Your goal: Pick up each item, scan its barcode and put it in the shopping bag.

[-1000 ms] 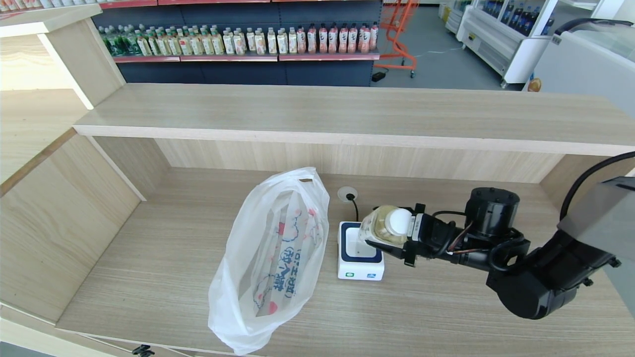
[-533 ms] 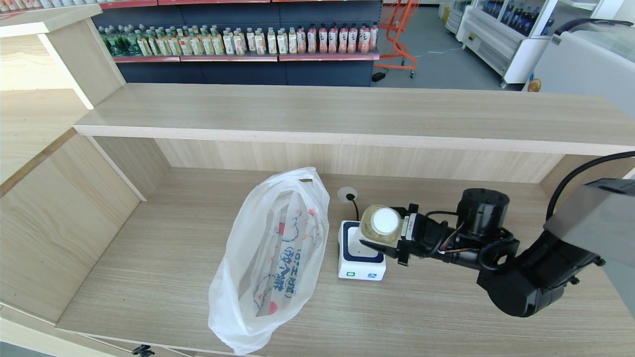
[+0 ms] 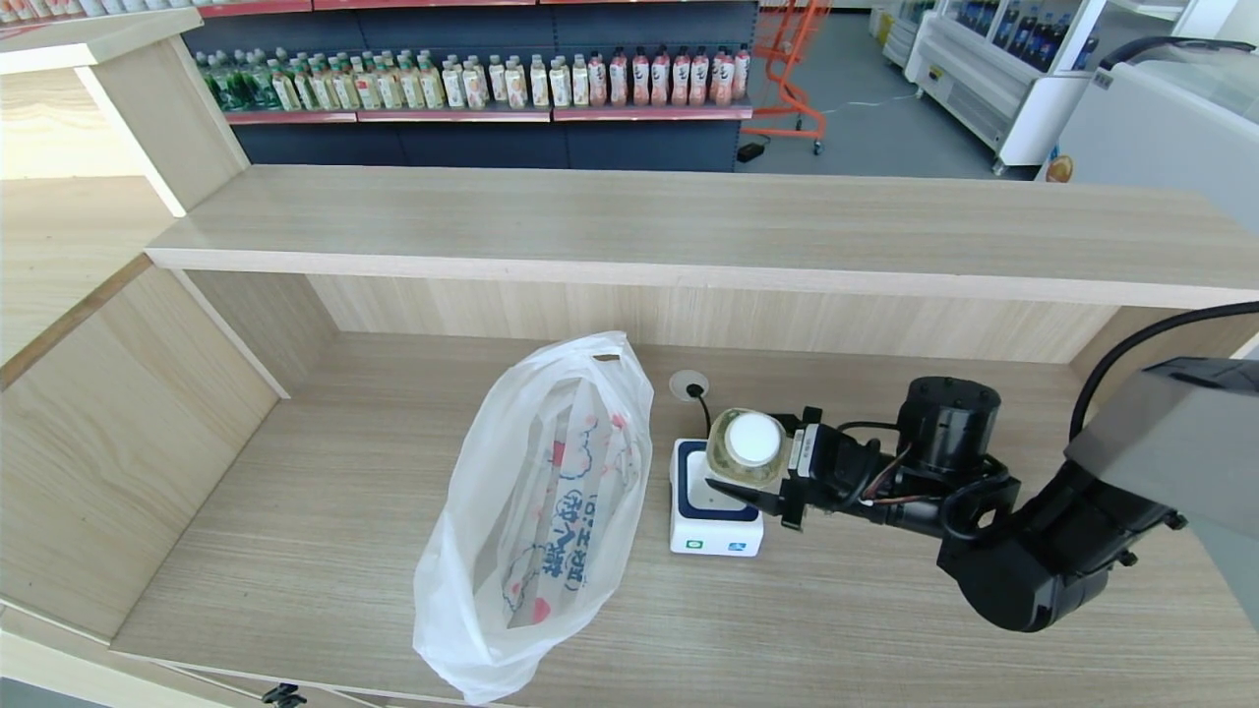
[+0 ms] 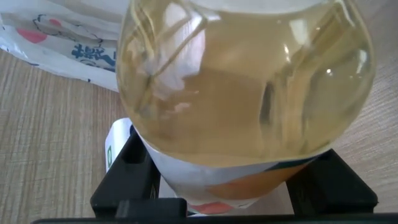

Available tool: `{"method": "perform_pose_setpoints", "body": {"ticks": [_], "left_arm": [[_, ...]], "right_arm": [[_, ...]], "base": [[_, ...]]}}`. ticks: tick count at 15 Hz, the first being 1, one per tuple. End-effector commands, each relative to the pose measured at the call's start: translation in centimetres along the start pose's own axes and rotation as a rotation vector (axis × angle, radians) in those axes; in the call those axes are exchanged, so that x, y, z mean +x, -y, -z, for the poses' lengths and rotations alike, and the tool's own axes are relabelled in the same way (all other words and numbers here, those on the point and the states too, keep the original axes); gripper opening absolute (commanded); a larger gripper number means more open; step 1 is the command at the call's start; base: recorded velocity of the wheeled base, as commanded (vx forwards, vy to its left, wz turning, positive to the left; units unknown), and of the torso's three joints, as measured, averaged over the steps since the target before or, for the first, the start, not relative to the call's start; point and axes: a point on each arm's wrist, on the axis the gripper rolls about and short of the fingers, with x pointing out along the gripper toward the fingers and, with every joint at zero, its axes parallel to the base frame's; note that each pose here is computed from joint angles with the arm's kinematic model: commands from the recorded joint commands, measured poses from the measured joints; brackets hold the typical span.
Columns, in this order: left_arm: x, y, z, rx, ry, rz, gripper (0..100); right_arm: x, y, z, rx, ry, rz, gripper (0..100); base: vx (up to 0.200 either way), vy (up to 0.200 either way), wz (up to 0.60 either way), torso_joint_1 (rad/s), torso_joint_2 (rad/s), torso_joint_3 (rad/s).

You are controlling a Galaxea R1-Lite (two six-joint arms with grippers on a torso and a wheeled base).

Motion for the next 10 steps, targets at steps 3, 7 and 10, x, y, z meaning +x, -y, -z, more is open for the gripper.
{"method": "perform_pose_setpoints", "body": {"ticks": [3,7,10], "left_arm": [[0.0,0.0,0.0,0.0,0.0,0.0,100],[0.0,0.0,0.0,0.0,0.0,0.0,100],[0.0,0.0,0.0,0.001,0.0,0.0,100]], "right_arm": [[-1.1,0.8,-2.0,0.055,0.02,0.03,0],[-5.6,2.6,-7.0,0.2,0.068,0.12,0],[-9.7,0.7,-12.7,0.467,0.077,0.178,0]], "base": [[0.0,0.0,0.0,0.0,0.0,0.0],[0.0,0.0,0.0,0.0,0.0,0.0],[0.0,0.0,0.0,0.0,0.0,0.0]]}}
